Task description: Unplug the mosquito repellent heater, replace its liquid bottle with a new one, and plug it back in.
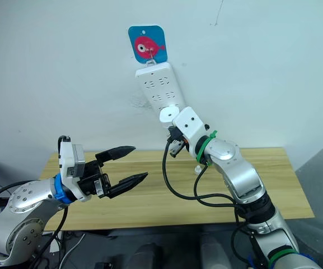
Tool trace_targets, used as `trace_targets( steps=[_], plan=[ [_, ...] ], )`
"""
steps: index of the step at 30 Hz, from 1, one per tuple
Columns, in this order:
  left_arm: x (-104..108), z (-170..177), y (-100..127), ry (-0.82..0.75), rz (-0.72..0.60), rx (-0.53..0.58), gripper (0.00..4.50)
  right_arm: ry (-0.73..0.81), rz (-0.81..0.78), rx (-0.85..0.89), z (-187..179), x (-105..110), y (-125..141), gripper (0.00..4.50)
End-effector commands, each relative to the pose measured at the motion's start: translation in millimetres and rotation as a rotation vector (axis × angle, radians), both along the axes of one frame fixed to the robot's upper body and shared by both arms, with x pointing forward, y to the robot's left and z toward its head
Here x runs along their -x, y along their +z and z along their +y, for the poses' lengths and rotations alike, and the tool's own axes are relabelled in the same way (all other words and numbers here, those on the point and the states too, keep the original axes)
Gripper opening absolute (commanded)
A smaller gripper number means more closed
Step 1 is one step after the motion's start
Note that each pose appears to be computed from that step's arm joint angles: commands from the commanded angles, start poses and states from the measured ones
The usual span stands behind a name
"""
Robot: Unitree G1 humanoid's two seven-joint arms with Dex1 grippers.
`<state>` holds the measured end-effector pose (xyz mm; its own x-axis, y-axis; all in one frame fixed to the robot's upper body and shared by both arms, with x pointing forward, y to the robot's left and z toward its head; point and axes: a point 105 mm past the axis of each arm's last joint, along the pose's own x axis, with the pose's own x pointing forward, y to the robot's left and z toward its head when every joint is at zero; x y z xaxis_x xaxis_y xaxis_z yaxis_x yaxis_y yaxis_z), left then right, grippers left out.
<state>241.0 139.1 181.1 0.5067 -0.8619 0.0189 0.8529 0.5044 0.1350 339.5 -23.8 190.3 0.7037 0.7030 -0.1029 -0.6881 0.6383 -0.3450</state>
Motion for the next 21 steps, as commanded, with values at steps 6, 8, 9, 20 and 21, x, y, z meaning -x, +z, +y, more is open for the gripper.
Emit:
trace_targets(
  steps=[6, 8, 9, 20, 21],
  plan=[
    [-4.2, 1.9, 4.6, 0.025, -0.047, 0.008, 4.50, 0.152, -0.017, 0.008, -1.1, 31.3, 17.4, 0.02],
    [-5.2, 2.8, 3.3, 0.030, -0.046, 0.007, 4.50, 0.253, -0.016, 0.038, 4.2, 50.1, 15.6, 0.02],
    [-5.8, 3.1, 2.8, 0.031, -0.045, 0.007, 4.50, 0.277, -0.017, 0.048, 4.6, 55.6, 14.8, 0.02],
    [-7.5, 24.4, -7.0, 0.062, -0.039, -0.077, 4.50, 0.161, -0.073, 0.139, -45.6, 54.2, 27.3, 0.40],
    [-7.6, 27.3, -6.7, 0.061, -0.038, -0.083, 4.50, 0.157, -0.072, 0.145, -51.1, 55.2, 28.8, 0.61]
  ],
)
